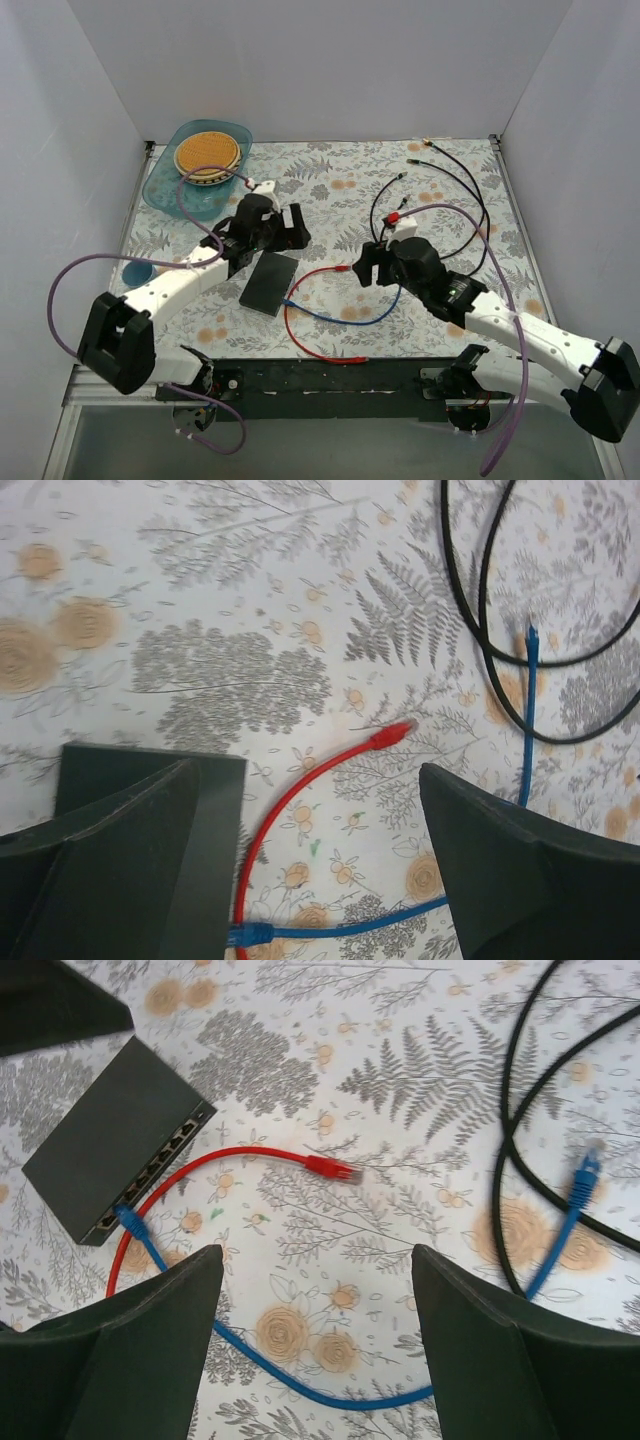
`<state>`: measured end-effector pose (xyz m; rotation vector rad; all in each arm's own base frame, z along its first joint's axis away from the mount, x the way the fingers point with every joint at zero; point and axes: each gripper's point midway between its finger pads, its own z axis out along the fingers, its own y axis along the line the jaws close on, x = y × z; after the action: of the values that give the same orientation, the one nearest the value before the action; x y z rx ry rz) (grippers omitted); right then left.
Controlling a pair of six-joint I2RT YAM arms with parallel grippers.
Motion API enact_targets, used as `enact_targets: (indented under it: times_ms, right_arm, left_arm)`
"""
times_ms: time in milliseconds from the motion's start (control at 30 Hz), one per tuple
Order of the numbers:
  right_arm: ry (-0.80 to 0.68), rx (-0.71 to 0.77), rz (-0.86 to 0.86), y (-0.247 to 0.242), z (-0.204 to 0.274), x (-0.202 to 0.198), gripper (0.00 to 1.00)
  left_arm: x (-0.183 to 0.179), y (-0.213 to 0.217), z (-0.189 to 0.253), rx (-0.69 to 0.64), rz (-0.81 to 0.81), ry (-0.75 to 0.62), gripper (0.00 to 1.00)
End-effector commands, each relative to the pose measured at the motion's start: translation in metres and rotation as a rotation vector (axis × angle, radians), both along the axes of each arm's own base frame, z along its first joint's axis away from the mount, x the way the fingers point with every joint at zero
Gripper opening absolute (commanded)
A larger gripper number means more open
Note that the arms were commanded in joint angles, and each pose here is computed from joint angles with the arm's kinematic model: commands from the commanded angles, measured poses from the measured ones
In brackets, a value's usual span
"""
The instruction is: Insert the plug into the switch port
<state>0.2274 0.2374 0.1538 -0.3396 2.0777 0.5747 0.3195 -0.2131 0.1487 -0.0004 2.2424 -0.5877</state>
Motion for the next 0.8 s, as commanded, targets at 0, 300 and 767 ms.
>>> enact_targets:
  times_ms: [0,300,767]
  right_arm:
    - [0.041,0.030,-0.042,-0.026,-0.001,-0.004,0.82]
    - [0.052,0.020,-0.076,-0.048,-0.005,-0.009,0.81]
    - [0.054,0.009,-0.095,-0.061,-0.013,-0.009,0.81]
  left_arm:
    - [-0.004,-0.051,-0.003,0.055,-0.176,-0.017,0.88]
    - [-0.023,-0.115,-0.062,0.193,-0.416,0.023,0.79]
    - [-0.020,-0.105,-0.121,0.340,-0.422,0.064,0.44]
